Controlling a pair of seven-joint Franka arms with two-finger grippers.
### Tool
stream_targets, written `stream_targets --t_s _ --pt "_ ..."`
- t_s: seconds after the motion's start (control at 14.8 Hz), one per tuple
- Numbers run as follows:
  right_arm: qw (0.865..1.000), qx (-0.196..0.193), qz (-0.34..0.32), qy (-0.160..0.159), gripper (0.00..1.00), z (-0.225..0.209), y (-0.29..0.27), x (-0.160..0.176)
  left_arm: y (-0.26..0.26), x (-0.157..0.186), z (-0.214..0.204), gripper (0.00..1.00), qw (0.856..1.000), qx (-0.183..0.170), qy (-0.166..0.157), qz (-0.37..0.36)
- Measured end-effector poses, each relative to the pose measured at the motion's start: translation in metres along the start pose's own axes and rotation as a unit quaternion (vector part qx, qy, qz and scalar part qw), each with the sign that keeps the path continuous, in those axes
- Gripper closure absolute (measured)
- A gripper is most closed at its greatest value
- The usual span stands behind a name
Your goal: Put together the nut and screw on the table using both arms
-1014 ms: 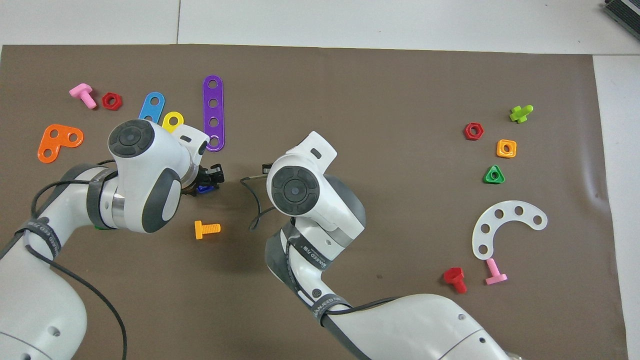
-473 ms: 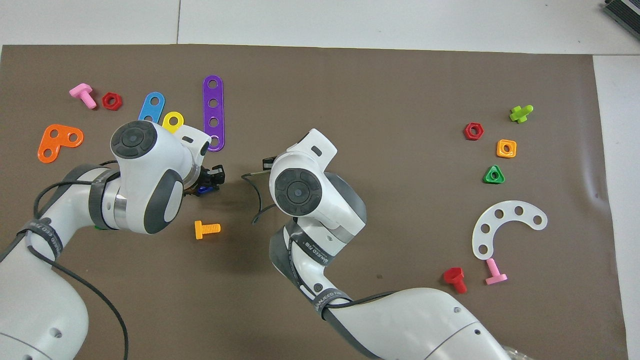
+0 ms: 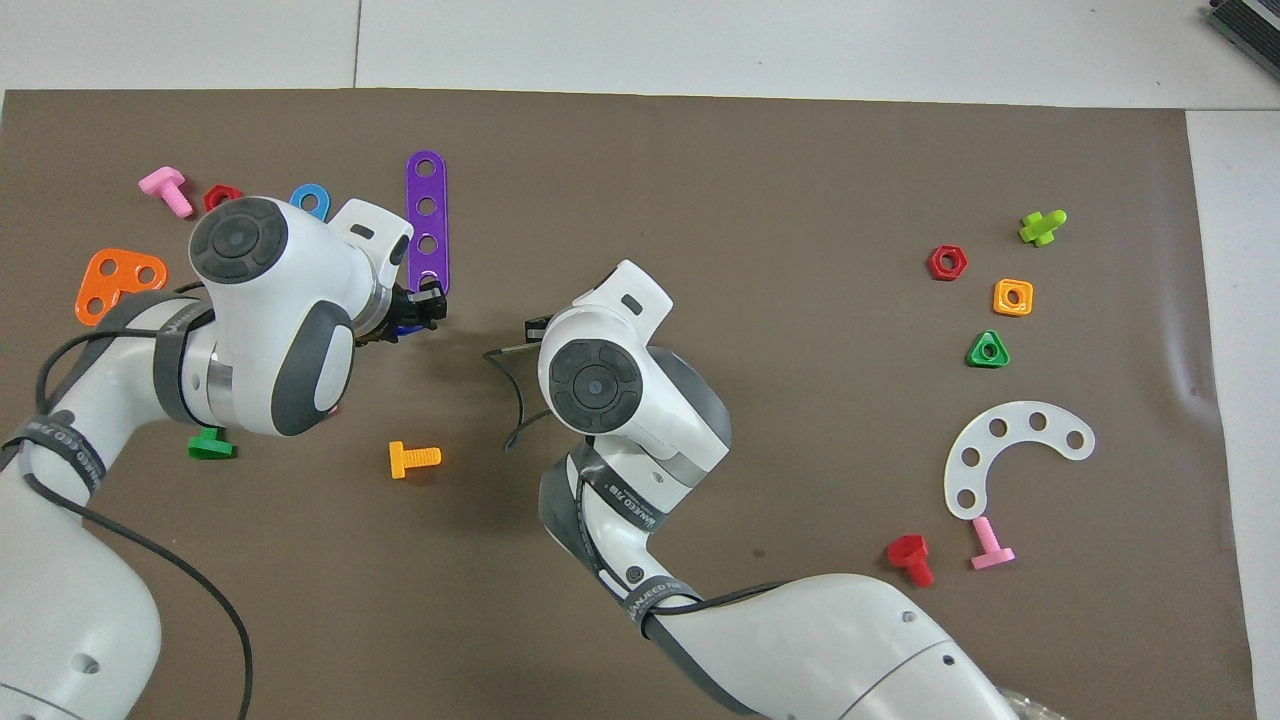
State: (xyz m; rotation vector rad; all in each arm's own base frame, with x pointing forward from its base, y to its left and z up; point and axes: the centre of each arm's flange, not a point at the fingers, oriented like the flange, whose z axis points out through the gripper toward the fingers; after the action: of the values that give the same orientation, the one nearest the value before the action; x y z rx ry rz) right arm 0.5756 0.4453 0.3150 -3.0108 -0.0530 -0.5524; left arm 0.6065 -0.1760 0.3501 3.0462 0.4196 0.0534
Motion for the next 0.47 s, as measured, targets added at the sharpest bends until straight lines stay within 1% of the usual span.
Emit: stream_targets --t_s 0.14,0.2,0.41,0.47 --pt "1.000 0.004 -0.001 0.003 0.81 0.004 0.001 -0.003 0.005 0.023 -0.022 0.54 1.000 -0.005 0.008 -0.005" --pt "1.000 0.005 -0.001 0.004 0.74 0.005 0.001 -0.003 0.004 0.034 -0.031 0.54 1.000 -0.006 0.011 -0.008" --pt "1.000 0.007 0.000 0.006 0.44 0.003 0.001 -0.002 0.006 0.050 -0.035 0.54 1.000 -0.009 0.016 -0.009" --pt "1.000 0.008 0.002 0.010 0.32 -0.002 0.002 0.003 0.008 0.051 -0.034 0.54 1.000 -0.009 0.016 -0.008"
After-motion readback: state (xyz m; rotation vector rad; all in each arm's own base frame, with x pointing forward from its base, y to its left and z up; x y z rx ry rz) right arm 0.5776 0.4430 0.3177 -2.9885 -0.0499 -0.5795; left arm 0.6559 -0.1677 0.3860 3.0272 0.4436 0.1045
